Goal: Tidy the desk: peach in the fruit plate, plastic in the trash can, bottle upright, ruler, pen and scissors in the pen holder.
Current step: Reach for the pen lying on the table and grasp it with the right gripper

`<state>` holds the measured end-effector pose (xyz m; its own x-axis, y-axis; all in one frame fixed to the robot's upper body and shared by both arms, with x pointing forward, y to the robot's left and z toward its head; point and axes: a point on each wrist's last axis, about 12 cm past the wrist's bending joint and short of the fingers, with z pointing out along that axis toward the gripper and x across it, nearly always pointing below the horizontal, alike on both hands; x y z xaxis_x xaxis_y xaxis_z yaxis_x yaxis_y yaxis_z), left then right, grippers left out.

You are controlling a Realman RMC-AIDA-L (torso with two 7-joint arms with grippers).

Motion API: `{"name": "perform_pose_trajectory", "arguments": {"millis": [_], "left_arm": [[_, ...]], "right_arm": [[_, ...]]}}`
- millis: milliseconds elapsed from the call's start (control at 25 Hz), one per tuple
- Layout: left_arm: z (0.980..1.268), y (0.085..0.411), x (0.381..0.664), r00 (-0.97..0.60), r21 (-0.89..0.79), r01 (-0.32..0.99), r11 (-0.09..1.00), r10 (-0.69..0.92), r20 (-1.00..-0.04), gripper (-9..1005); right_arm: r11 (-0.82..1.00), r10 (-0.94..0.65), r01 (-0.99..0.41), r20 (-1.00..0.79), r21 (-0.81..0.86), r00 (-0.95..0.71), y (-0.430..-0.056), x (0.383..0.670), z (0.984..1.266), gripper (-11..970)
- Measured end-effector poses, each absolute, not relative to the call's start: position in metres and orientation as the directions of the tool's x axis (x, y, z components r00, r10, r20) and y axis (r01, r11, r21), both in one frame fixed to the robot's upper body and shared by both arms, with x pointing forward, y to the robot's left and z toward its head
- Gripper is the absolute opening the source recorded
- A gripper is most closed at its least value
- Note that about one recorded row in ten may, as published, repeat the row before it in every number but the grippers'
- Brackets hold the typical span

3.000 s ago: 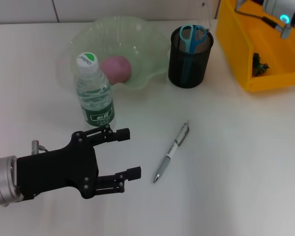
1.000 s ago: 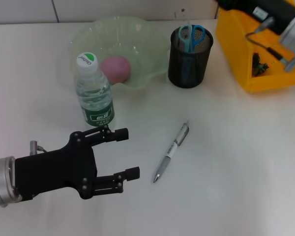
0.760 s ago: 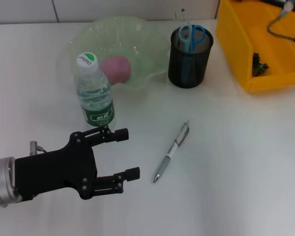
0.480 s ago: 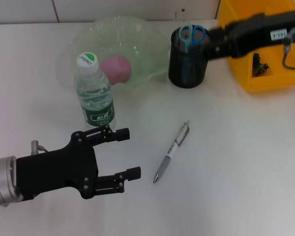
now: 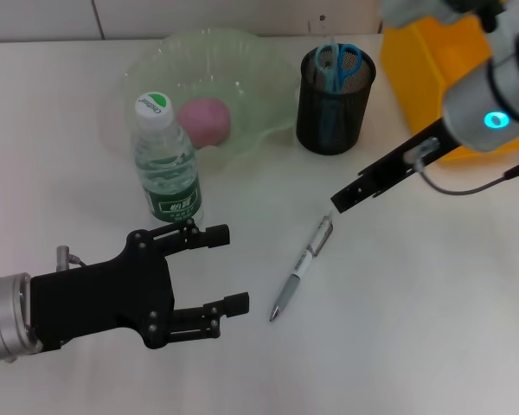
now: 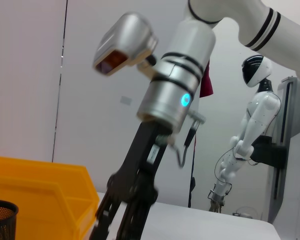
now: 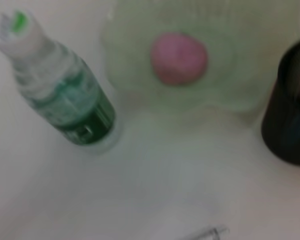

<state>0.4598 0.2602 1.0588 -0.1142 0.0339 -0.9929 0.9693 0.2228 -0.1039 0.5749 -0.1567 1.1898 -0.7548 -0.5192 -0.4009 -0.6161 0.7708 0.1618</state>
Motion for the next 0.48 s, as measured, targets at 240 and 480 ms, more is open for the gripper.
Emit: {"name": "perform_pose_trajectory", "arguments": {"millis": [240, 480], "left_arm": [[1.059, 0.26, 0.46, -0.115, -0.104, 0.969, 0.223, 0.035, -0.993, 802], [1.058, 0.262, 0.458, -0.117, -0.105, 0.968, 0.226, 0.037, -0.993, 802]], "right_arm": [[0.785, -0.531, -0.605, -0.359, 0.13, -0.767, -0.137, 0.584, 1.167, 776], [0.782, -0.542, -0.609, -0.337, 0.131, -0.77, -0.128, 0.591, 1.155, 777]]}}
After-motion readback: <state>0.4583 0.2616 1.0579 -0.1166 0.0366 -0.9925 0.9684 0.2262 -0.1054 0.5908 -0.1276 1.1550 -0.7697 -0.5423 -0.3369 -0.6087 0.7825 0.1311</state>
